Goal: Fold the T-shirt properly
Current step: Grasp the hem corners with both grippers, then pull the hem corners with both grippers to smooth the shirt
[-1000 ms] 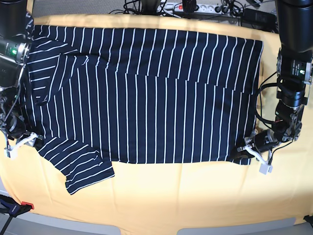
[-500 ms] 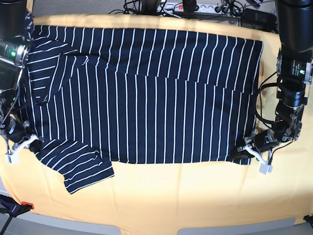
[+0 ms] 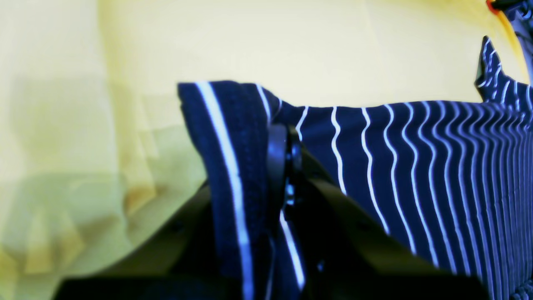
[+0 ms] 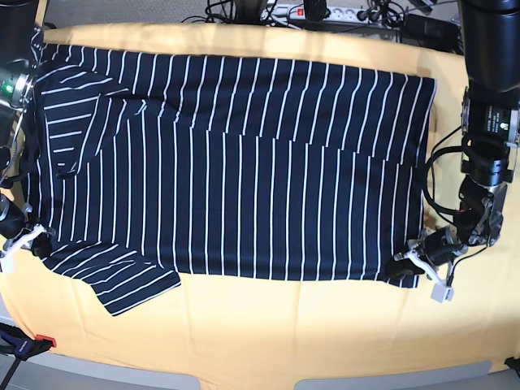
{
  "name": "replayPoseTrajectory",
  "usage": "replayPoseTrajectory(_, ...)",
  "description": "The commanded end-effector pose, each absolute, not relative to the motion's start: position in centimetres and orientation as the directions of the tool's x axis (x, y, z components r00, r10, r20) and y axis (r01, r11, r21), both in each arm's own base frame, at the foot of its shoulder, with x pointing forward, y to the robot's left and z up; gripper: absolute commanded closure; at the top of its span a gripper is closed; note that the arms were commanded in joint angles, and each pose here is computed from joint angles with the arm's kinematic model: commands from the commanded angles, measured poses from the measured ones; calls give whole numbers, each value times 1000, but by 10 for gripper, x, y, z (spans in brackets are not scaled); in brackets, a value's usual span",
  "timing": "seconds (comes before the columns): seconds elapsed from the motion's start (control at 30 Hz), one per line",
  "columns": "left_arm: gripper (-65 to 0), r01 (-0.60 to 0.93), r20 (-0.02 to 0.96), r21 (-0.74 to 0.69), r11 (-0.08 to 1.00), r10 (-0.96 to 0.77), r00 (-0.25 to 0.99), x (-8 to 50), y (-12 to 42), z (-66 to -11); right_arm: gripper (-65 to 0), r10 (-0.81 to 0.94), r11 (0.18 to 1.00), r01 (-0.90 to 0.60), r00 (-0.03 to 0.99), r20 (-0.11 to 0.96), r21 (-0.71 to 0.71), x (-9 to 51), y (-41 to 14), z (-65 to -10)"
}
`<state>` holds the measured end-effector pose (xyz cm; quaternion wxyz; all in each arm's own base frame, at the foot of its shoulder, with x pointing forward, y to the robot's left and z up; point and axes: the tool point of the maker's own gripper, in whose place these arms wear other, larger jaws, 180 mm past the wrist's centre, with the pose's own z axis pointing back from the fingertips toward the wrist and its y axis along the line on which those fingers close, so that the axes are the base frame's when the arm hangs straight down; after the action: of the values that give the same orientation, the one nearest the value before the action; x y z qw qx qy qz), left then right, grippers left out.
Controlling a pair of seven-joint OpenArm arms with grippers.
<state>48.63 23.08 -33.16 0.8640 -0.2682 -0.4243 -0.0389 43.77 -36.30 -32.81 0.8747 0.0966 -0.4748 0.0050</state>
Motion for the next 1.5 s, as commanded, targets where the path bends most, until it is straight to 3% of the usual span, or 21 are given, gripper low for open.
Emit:
replayPoseTrajectory(0.0,0,299,812,-404,865,189,552,506,244,-298,0,-86,987,-81,468,880,139,452,-380,-294)
replayPoseTrajectory(0.43,0,330,866,-351,876,170,470,524,238,-275,0,54,984,-174,464,884,32,479,-356,-275)
replayPoseTrajectory(0.5,0,382,866,-357,852,149,477,521,229,-271,0,69,981,-191,474,878,26,479,-352,-278)
replayPoseTrajectory(1.1,0,356,711,-595,720,264,652,499,208,-271,0,54,985,-162,587,808,52,446,-381,-294)
replayPoseTrajectory(1.47,0,375,767,-527,763,236,597,514,232,-235,0,34,985,-157,591,806,73,444,-381,-294)
